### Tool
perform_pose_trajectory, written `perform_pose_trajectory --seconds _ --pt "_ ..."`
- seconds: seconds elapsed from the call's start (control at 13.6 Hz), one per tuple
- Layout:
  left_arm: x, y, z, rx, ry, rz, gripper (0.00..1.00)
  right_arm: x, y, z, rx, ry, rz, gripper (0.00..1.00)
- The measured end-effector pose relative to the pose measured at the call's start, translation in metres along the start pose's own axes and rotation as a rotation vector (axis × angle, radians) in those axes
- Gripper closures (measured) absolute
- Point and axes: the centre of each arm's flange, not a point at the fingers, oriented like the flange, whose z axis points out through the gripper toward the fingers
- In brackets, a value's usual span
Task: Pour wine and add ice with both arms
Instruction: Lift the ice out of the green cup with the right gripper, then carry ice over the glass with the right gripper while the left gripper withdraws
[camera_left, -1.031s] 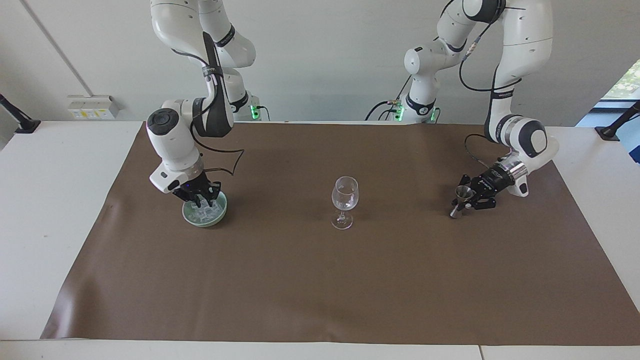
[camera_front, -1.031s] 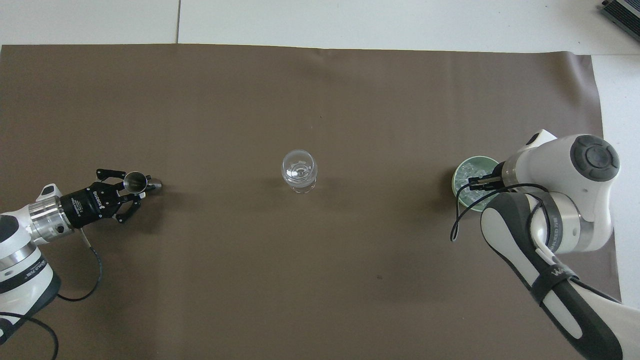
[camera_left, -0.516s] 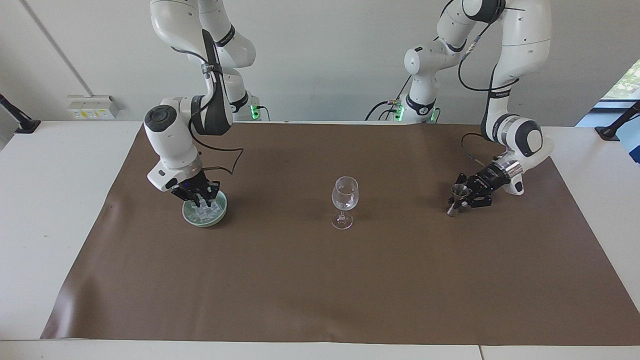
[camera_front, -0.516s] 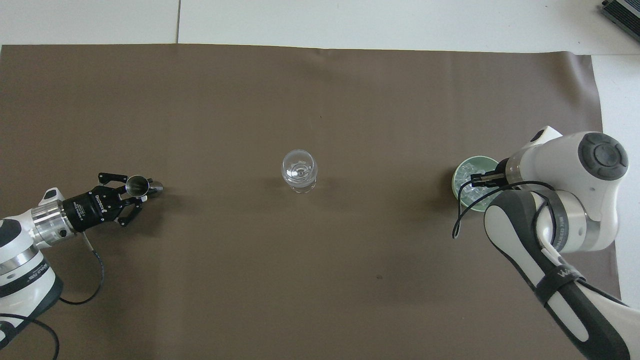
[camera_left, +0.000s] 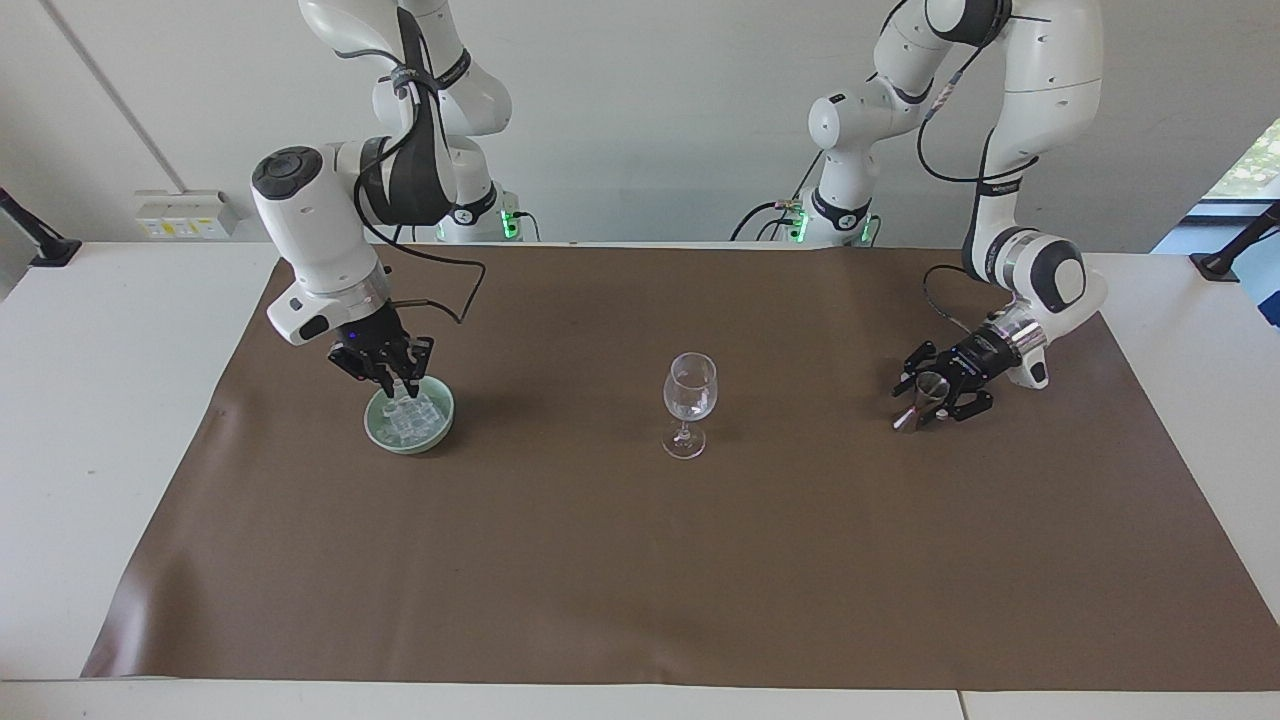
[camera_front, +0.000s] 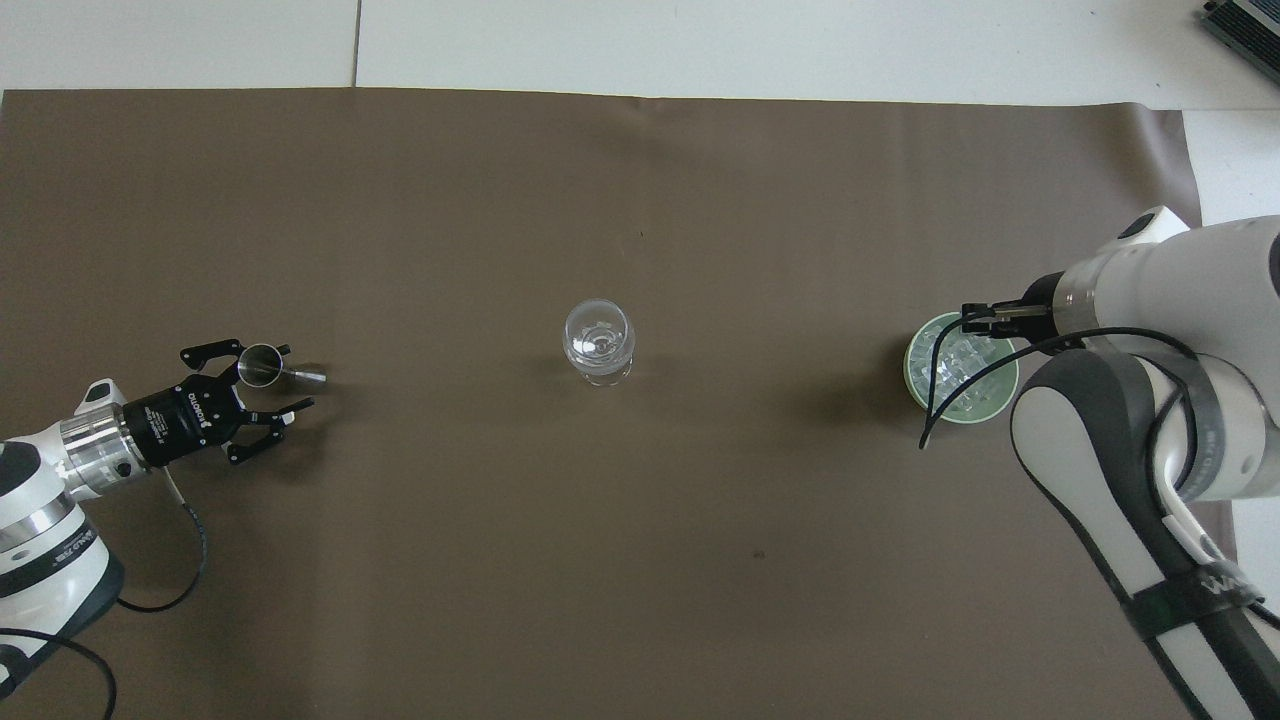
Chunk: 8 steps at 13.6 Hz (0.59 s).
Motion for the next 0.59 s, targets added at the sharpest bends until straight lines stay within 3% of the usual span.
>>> perform_pose_trajectory --seconds 0.15,0.37,0.59 --pt "-0.002 0.001 -0.002 0.020 0.012 0.026 0.00 0.007 -0.041 -0.024 0.023 0.022 0.055 0.70" --pt "-0.011 0.014 -0.021 0.126 0.095 0.128 0.00 0.012 -0.106 -0.043 0.106 0.042 0.170 0.70" --pt "-0.038 0.039 -0.043 0.284 0.223 0.221 0.00 0.010 -0.170 -0.055 0.168 0.042 0.272 0.70"
